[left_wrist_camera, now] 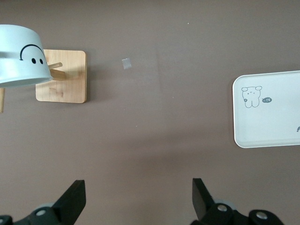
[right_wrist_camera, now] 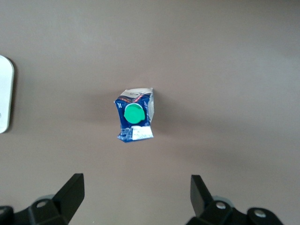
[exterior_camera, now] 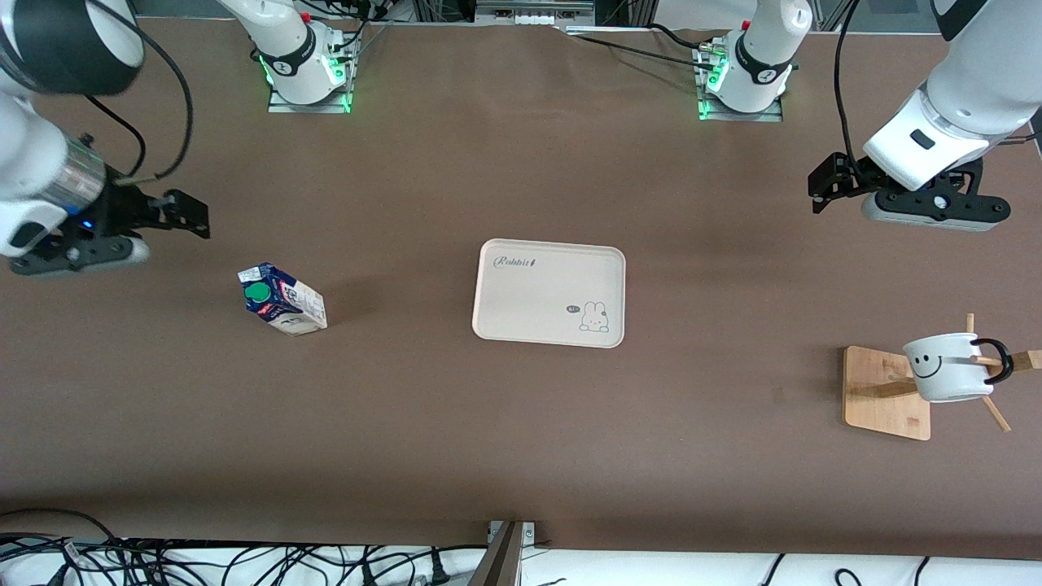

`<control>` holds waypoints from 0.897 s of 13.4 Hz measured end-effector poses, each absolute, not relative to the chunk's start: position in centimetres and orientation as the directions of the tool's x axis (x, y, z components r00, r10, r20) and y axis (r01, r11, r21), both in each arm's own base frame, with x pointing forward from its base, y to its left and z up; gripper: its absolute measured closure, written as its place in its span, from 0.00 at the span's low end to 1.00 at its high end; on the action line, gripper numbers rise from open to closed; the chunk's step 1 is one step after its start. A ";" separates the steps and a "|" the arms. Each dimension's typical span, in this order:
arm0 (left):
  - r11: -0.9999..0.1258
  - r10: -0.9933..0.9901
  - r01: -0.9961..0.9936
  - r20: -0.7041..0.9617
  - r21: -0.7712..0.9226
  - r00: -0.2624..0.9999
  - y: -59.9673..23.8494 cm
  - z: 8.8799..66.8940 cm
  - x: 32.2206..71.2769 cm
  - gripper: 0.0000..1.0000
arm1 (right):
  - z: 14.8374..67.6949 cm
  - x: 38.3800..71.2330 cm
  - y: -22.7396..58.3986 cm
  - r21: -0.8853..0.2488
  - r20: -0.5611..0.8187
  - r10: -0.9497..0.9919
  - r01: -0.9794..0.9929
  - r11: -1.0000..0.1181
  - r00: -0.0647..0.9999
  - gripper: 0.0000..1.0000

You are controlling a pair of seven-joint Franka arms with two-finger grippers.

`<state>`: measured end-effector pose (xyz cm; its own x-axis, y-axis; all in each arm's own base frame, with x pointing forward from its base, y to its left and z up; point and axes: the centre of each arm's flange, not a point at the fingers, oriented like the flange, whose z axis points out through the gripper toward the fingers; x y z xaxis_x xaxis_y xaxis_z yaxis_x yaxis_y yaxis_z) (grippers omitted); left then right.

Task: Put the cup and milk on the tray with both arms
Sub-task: 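Reach the right gripper toward the blue milk carton and grasp it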

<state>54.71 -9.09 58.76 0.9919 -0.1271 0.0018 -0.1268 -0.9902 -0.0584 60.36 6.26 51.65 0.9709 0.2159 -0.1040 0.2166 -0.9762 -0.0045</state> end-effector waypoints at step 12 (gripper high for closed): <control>-0.990 -0.128 -0.128 0.002 -0.058 0.992 -9.1 58.8 54.7 0.00 | 37.9 63.2 8.5 -0.029 -0.143 0.323 0.323 -0.946 0.935 0.00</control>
